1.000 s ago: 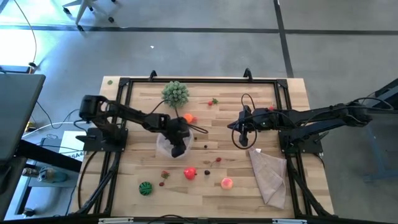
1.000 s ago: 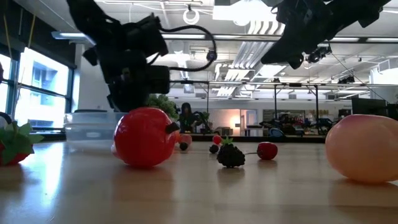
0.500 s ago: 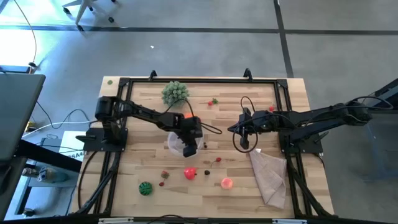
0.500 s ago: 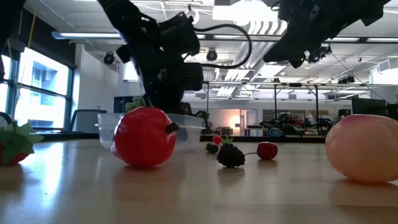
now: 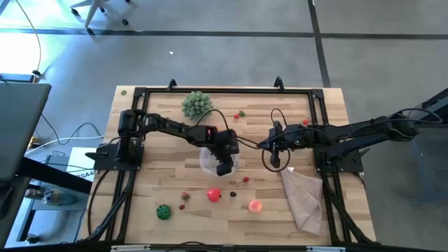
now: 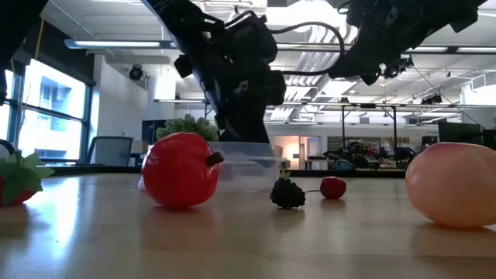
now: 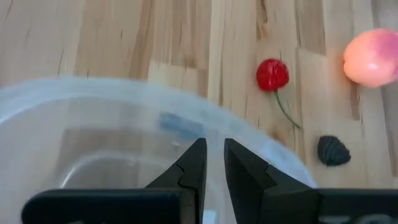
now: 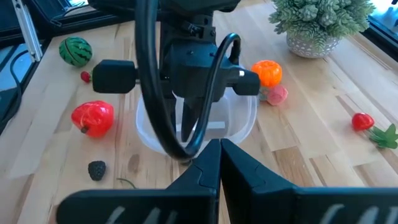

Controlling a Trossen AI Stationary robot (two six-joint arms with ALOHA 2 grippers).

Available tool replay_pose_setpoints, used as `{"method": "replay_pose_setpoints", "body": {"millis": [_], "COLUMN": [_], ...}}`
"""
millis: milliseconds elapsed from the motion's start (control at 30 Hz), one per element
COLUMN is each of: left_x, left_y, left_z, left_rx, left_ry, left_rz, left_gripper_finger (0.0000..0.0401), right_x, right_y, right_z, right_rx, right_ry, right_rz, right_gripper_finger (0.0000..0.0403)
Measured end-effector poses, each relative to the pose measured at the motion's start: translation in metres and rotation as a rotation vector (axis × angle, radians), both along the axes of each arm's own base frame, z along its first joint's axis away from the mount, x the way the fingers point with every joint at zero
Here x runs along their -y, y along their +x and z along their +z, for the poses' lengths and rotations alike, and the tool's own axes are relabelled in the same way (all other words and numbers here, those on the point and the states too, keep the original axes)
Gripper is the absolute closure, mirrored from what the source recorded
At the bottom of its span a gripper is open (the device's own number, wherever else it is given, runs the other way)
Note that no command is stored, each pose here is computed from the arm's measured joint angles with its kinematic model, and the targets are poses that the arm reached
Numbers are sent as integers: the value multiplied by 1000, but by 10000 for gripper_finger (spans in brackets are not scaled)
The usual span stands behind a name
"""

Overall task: Pick and placing Produce into tupperware
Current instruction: Move the transparent container to the center of the table

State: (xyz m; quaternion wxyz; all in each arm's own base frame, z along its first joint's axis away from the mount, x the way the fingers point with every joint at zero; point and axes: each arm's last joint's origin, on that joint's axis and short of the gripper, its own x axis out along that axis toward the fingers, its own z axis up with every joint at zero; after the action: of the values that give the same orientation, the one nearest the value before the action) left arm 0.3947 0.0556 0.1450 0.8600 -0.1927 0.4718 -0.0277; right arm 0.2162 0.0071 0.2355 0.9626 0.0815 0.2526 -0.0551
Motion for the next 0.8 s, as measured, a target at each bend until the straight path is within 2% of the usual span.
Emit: {"method": "replay_pose_setpoints", "body": {"millis": [133, 267, 433, 800], "left_x": [3, 12, 31, 69], "left_y": [-1, -9, -17, -12], "left_z": [0, -5, -8, -7], "left_rx": [-29, -132, -248, -203], "left_ry": [-3, -16, 45, 67], "left_rz": [-8, -28, -45, -126], "left_gripper_finger": [355, 355, 355, 355], "right_x": [0, 0, 0, 0], "right_y": [0, -1, -1, -1], "right_z": [0, -1, -1, -1], "right_rx": [-5, -14, -17, -16], "right_ry": [0, 0, 1, 1], "right_rz": [0, -1, -1, -2], "right_gripper_finger": [403, 403, 403, 403]}}
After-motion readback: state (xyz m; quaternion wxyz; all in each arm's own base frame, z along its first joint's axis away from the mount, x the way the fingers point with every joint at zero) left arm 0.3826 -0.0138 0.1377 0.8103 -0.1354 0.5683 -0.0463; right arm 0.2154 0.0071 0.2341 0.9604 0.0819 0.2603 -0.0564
